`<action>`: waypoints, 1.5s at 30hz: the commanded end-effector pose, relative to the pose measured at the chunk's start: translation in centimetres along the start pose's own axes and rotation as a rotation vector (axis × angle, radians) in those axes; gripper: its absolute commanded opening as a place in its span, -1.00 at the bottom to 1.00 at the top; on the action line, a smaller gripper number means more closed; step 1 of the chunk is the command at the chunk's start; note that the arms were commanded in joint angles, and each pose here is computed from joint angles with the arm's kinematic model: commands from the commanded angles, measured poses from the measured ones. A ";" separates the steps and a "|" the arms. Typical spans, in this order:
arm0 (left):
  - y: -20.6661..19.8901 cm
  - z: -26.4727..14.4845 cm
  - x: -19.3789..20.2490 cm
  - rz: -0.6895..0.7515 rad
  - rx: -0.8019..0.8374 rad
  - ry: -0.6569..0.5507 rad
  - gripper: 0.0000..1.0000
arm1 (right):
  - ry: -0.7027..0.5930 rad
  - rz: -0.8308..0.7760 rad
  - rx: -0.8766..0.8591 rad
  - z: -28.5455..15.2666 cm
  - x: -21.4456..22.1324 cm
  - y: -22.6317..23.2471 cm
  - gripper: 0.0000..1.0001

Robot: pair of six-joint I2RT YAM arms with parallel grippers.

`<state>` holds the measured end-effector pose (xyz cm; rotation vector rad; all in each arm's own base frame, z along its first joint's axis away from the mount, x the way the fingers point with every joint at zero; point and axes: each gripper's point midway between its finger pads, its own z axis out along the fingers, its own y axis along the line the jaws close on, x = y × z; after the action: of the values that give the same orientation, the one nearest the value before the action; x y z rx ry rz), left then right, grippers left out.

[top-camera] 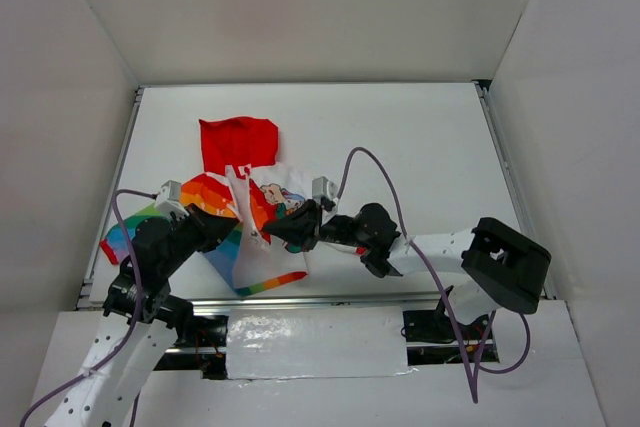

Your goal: Zip up the jacket

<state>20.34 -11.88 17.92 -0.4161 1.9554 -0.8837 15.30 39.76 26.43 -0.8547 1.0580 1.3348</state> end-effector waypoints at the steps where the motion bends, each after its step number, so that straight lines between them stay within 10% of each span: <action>1: -5.1 -1.2 -2.7 0.078 0.211 -0.082 -1.00 | 0.043 -0.015 -0.116 -0.7 0.7 1.7 -1.00; 20: -7.1 -3.2 -0.7 0.020 0.357 -0.015 -1.00 | 0.045 0.189 0.205 -1.9 3.2 -3.1 -1.00; 45: -6.1 -1.9 0.8 -0.060 0.378 0.019 -1.00 | -0.012 0.267 0.217 -0.8 2.8 -2.4 -1.00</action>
<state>17.82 -15.39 21.29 -0.2807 1.7976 -1.2356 17.47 39.24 20.60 -0.5768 1.4085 1.3836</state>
